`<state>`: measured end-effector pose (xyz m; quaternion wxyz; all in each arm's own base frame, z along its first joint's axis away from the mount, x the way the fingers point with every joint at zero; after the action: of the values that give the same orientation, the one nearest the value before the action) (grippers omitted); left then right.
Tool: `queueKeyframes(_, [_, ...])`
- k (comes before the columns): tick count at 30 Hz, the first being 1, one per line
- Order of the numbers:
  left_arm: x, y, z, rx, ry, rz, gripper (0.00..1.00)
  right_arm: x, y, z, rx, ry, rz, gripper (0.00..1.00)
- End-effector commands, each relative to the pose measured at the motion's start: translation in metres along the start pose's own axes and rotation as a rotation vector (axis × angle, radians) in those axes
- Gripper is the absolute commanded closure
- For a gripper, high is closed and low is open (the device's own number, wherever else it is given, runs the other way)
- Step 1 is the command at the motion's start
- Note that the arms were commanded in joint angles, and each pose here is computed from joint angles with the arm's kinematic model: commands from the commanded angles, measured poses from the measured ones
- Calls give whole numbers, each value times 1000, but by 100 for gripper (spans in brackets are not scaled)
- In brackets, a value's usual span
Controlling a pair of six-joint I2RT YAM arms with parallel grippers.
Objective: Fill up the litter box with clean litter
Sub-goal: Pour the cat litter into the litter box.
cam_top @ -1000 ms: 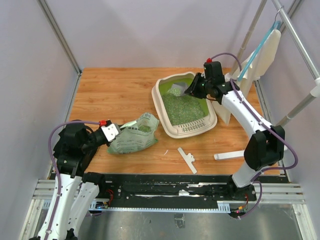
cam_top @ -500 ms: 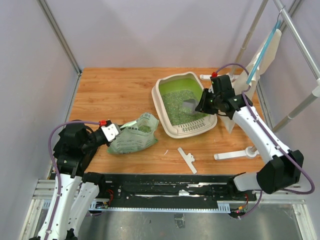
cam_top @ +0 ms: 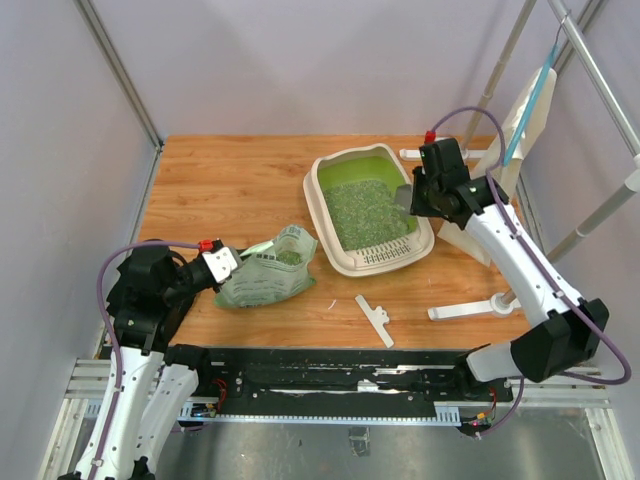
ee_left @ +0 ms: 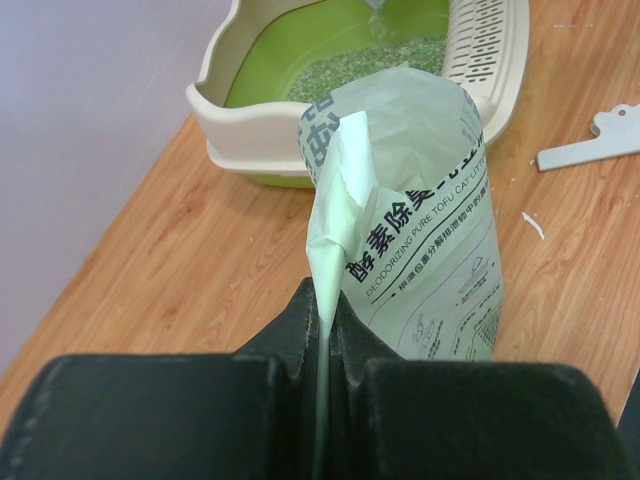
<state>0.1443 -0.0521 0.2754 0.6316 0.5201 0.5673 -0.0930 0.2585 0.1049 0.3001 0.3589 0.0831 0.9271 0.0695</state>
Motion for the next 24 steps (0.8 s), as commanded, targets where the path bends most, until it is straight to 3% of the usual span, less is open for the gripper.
queueKeyframes(1, [-34, 21, -4, -97, -164, 186, 99, -33, 30, 1, 2, -160, -85, 99])
queueKeyframes(8, [-36, 21, -7, -110, -162, 189, 99, -36, 73, 2, -35, -169, -250, 99])
queueKeyframes(16, [-37, 23, -5, -111, -171, 193, 99, -13, 51, -17, -48, -132, -363, 99])
queueKeyframes(20, [-35, 24, -5, -114, -162, 198, 99, -20, 60, -45, -236, -86, -434, 99])
queueKeyframes(24, [-38, 25, -4, -110, -176, 196, 99, -26, 68, -75, -369, -40, -379, 99])
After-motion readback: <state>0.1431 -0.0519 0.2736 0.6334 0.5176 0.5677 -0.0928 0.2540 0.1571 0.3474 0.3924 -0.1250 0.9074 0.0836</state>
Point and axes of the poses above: each gripper's point midway between its finger pads, its own z axis out along the fingers, its own y axis along the line the jaws close on, x = y × z, the point moved 10 cm from there along -z, back along the fingers, and after that the axes turned 8 degrees about z, right-handed, at the moved point
